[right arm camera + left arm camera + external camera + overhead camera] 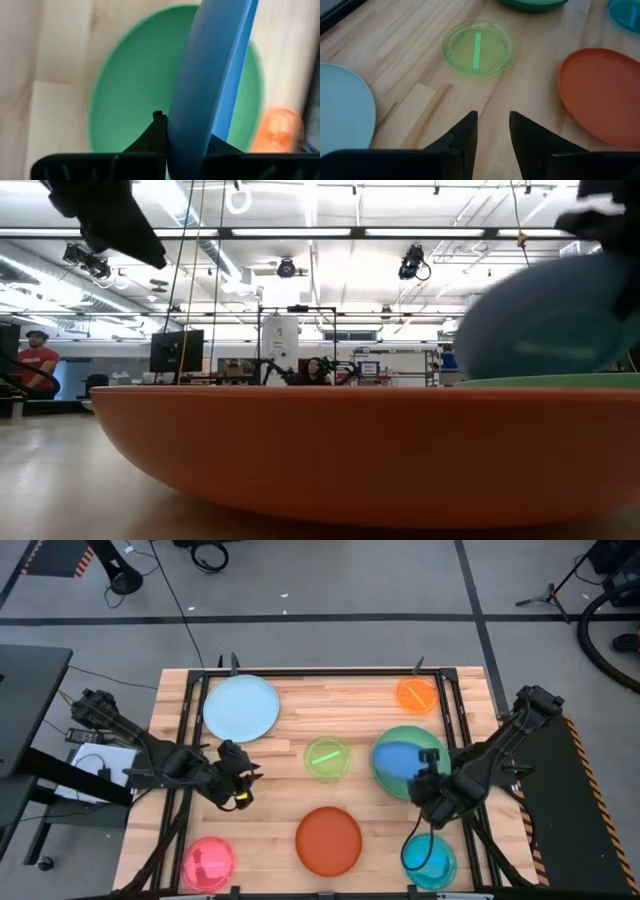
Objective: Stack plastic plates
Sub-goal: Stack the large dark blue plate on the large light green plate
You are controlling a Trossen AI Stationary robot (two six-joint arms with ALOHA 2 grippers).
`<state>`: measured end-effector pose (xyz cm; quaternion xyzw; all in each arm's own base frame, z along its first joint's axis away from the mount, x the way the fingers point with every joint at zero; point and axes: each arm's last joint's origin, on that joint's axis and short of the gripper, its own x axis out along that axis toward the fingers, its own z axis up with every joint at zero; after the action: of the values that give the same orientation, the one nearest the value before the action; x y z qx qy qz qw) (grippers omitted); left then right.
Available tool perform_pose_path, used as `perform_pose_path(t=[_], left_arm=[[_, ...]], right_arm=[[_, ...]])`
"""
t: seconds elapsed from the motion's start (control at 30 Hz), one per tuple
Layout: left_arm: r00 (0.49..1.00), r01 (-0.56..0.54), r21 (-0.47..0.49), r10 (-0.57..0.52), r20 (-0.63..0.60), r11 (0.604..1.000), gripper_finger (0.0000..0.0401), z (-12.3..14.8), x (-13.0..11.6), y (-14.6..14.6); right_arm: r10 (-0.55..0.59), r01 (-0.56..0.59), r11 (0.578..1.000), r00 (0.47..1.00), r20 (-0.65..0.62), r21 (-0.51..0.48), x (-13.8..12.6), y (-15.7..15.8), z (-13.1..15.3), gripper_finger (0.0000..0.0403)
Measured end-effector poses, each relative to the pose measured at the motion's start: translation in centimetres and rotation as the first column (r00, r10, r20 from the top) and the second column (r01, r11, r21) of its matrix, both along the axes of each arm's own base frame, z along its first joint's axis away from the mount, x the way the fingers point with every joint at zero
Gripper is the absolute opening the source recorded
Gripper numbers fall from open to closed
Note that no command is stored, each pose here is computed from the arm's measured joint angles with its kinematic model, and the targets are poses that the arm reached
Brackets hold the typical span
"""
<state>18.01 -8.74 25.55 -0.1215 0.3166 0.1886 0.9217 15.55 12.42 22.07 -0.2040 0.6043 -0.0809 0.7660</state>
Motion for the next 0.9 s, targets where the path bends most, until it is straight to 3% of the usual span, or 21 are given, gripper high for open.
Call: perform_pose_path(t=[0.2,0.4,0.57,0.9], left_arm=[[0.996,-0.017,-0.028,0.02,0.083,0.999,0.0119,0.5,1.0,0.4],[0.985,0.064,-0.005,-0.062,0.163,0.998,0.0126,1.1,2.3,-0.2],[0.991,0.103,0.015,-0.104,0.087,0.995,0.0132,-0.4,3.3,-0.9],[0.991,0.134,-0.047,-0.135,-0.01,0.99,0.0133,-2.5,4.8,-1.1]], right_arm=[[0.013,-0.025,0.994,0.994,-0.113,-0.108,0.2,-0.6,-1.8,0.0037],[0.015,-0.034,0.99,0.989,-0.146,-0.133,0.3,-0.4,-2.5,0.007],[-0.007,-0.015,0.989,0.989,-0.15,-0.146,0.2,-0.4,-2.6,0.0092],[-0.012,-0.017,0.987,0.984,-0.175,-0.16,-0.1,-0.6,-2.5,0.0094]])
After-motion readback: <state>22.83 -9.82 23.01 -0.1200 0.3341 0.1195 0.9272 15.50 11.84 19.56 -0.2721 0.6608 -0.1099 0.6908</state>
